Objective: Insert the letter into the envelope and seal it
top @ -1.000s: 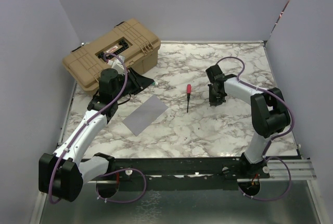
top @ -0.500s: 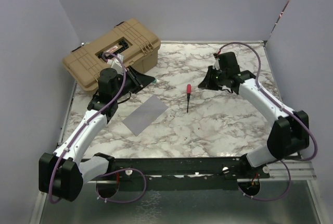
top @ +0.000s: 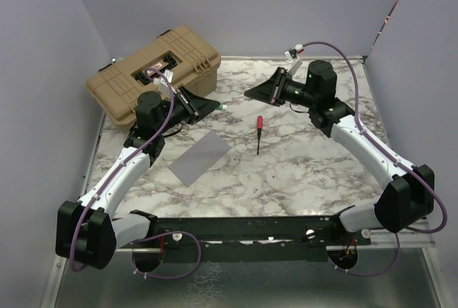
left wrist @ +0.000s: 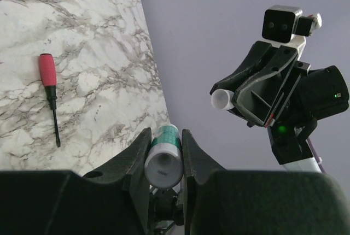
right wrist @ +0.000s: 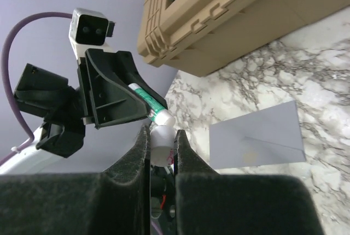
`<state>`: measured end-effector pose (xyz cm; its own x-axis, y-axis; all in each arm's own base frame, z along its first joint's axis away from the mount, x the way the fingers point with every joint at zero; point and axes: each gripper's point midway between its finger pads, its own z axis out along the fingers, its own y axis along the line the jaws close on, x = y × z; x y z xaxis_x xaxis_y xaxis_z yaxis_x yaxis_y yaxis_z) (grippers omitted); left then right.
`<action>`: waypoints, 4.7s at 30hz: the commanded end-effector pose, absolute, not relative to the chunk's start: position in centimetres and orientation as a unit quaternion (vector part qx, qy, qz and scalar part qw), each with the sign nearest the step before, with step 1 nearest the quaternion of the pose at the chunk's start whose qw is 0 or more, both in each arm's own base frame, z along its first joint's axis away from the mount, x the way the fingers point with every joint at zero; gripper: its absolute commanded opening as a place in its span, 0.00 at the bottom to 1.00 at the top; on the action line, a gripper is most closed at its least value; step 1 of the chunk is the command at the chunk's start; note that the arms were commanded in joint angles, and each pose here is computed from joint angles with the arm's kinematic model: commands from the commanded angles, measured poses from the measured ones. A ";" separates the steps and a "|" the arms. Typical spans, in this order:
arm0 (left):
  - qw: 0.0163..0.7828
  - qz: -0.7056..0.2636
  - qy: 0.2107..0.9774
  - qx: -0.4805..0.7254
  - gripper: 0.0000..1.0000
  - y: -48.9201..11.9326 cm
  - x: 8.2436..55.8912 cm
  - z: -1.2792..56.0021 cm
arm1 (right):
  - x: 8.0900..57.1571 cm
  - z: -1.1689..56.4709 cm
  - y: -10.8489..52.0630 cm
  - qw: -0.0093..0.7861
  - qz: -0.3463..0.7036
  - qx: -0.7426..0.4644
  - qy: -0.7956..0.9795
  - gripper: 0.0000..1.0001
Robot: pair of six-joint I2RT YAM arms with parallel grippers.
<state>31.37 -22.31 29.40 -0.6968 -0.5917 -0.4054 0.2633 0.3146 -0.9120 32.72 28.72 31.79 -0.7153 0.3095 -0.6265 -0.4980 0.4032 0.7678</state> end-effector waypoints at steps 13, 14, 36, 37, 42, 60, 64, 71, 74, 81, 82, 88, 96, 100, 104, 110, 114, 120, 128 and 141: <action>0.363 -0.618 0.694 -0.065 0.00 -23.4 30.4 31.7 | 30.3 33.3 33.8 0.332 0.587 -0.145 0.724 0.00; 0.365 -0.618 0.693 -0.063 0.00 -23.4 30.4 31.8 | 30.2 33.2 33.9 0.332 0.585 -0.149 0.725 0.00; 0.378 -0.621 0.684 -0.056 0.00 -23.3 30.4 32.8 | 30.9 31.0 34.2 0.340 0.538 -0.149 0.757 0.00; 0.379 -0.623 0.682 -0.056 0.00 -23.3 30.4 32.9 | 31.0 31.0 34.2 0.340 0.539 -0.148 0.756 0.00; 0.374 -0.638 0.670 -0.057 0.00 -23.4 30.1 33.8 | 30.9 31.2 34.4 0.339 0.546 -0.143 0.753 0.00; 0.371 -0.710 0.596 -0.046 0.00 -23.5 28.9 39.6 | 29.4 36.1 35.5 0.309 0.647 -0.115 0.687 0.00; 0.378 -0.718 0.583 -0.039 0.00 -23.5 28.8 40.8 | 28.8 37.8 35.5 0.296 0.674 -0.105 0.669 0.00; 0.411 -0.712 0.569 -0.018 0.00 -23.3 28.3 41.3 | 28.2 40.3 35.8 0.276 0.714 -0.102 0.636 0.00; 0.417 -0.708 0.569 -0.005 0.00 -23.7 27.9 41.0 | 27.9 40.7 35.8 0.268 0.724 -0.105 0.628 0.00; 0.410 -0.706 0.577 0.019 0.00 -25.4 27.1 39.9 | 26.9 41.2 36.5 0.246 0.737 -0.123 0.618 0.00; 0.406 -0.706 0.579 0.023 0.00 -25.6 27.0 39.6 | 26.7 41.2 36.5 0.242 0.737 -0.125 0.618 0.00; 0.380 -0.709 0.593 0.037 0.00 -26.2 26.6 38.3 | 25.7 41.8 36.7 0.228 0.742 -0.144 0.614 0.00; 0.357 -0.710 0.607 0.034 0.00 -27.4 26.3 36.8 | 25.5 41.7 37.0 0.220 0.744 -0.151 0.613 0.00; 0.346 -0.710 0.612 0.040 0.00 -28.0 26.1 36.3 | 25.3 41.9 37.3 0.217 0.746 -0.160 0.609 0.00; 0.334 -0.711 0.617 0.047 0.00 -28.7 25.8 35.8 | 25.2 41.9 37.8 0.213 0.748 -0.164 0.606 0.00; 0.325 -0.709 0.624 0.049 0.00 -29.4 25.8 35.1 | 25.2 41.8 38.5 0.205 0.749 -0.166 0.608 0.00; 0.324 -0.702 0.631 0.053 0.00 -29.8 26.2 34.9 | 25.0 40.9 39.2 0.196 0.741 -0.164 0.621 0.00; 0.303 -0.700 0.644 0.059 0.00 -30.8 25.8 33.6 | 25.2 40.8 39.7 0.193 0.742 -0.159 0.622 0.00; 0.356 -0.659 0.662 0.018 0.00 -28.9 28.1 33.8 | 28.1 39.4 37.1 0.238 0.710 -0.112 0.654 0.00; 0.468 -0.423 0.773 -0.066 0.95 -21.3 30.3 27.0 | 32.6 28.4 31.4 0.262 0.582 0.015 0.770 0.00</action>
<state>30.18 -24.87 31.71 -0.6006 -0.5417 -0.5880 0.4185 0.4137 -0.8085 31.31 32.65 33.10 -0.8636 0.2923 -0.4108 -0.3732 0.1770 0.9107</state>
